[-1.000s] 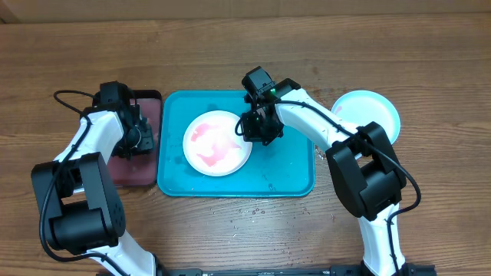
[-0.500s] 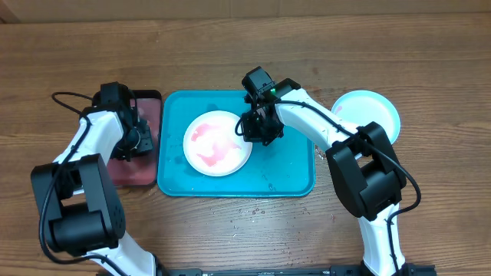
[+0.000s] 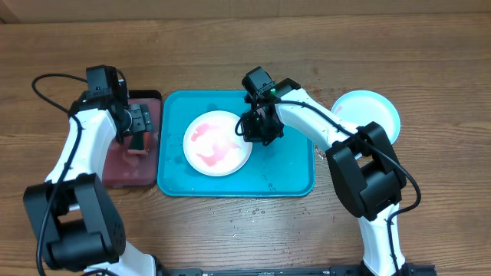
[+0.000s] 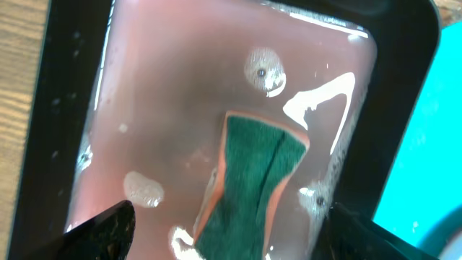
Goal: Clean dirty plates on tray and stack at the side
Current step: 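Dip the sponge back into the black tray with the left gripper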
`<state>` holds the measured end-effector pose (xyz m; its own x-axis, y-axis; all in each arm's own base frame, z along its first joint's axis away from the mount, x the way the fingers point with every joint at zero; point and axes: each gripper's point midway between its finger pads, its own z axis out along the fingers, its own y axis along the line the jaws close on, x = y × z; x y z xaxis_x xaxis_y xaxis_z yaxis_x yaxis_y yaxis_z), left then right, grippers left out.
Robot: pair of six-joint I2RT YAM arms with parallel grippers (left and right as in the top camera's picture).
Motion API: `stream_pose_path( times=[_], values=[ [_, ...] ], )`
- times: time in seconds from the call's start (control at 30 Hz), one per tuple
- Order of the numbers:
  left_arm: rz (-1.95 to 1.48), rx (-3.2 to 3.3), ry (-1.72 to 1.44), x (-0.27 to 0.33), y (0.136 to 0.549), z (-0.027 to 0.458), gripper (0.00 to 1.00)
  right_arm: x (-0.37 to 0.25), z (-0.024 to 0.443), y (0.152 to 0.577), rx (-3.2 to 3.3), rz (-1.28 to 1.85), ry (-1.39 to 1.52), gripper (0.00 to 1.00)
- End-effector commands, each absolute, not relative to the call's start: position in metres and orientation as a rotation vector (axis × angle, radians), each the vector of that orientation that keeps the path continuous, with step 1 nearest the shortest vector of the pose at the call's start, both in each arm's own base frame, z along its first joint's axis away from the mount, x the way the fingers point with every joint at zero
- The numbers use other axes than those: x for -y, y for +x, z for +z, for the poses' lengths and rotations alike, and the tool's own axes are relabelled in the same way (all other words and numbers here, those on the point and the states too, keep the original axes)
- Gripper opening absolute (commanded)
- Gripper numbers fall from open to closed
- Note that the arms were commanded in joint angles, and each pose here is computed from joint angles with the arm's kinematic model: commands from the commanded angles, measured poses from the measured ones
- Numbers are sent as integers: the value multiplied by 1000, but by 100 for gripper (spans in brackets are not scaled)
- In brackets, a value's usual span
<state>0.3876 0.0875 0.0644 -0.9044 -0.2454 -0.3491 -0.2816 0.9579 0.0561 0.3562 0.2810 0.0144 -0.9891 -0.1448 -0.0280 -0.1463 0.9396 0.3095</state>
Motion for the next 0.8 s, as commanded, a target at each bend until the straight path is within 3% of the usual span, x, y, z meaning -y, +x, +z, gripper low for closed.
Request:
stream_pose_path(
  times=[0.0,0.13,0.2,0.23,0.3,0.33,0.4,0.57,0.6,0.63,0.67,0.7,0.77],
  values=[
    [83,-2810,-392,-81,392,41,85,-279,9,353,-3106,474,-223,4],
    [16,-2849,-387,-73,393,19,80,-279,9,353,-3106,474,-223,4],
    [18,-2858,-388,-73,394,13,67,-279,9,353,-3106,474,-223,4],
    [21,-2856,-388,-74,394,13,59,-279,9,353,-3106,474,-223,4],
    [32,-2838,-387,-76,398,15,32,-279,9,353,-3107,474,-223,4],
    [33,-2829,-386,-76,400,17,10,-279,9,353,-3107,474,-223,4],
    [36,-2813,-384,-77,405,22,4,-279,9,353,-3107,474,-223,4],
    [37,-2789,-381,-79,413,41,4,-279,9,352,-3111,471,-222,4],
    [37,-2792,-382,-79,412,44,12,-279,9,352,-3111,471,-222,4],
    [37,-2798,-382,-79,412,47,47,-279,9,353,-3110,472,-222,4],
    [34,-2810,-384,-78,410,49,70,-279,9,353,-3110,472,-222,4],
    [24,-2824,-385,-77,408,51,82,-279,9,353,-3110,472,-222,4],
    [12,-2858,-389,-74,401,52,82,-279,9,353,-3110,472,-222,4]
  ],
)
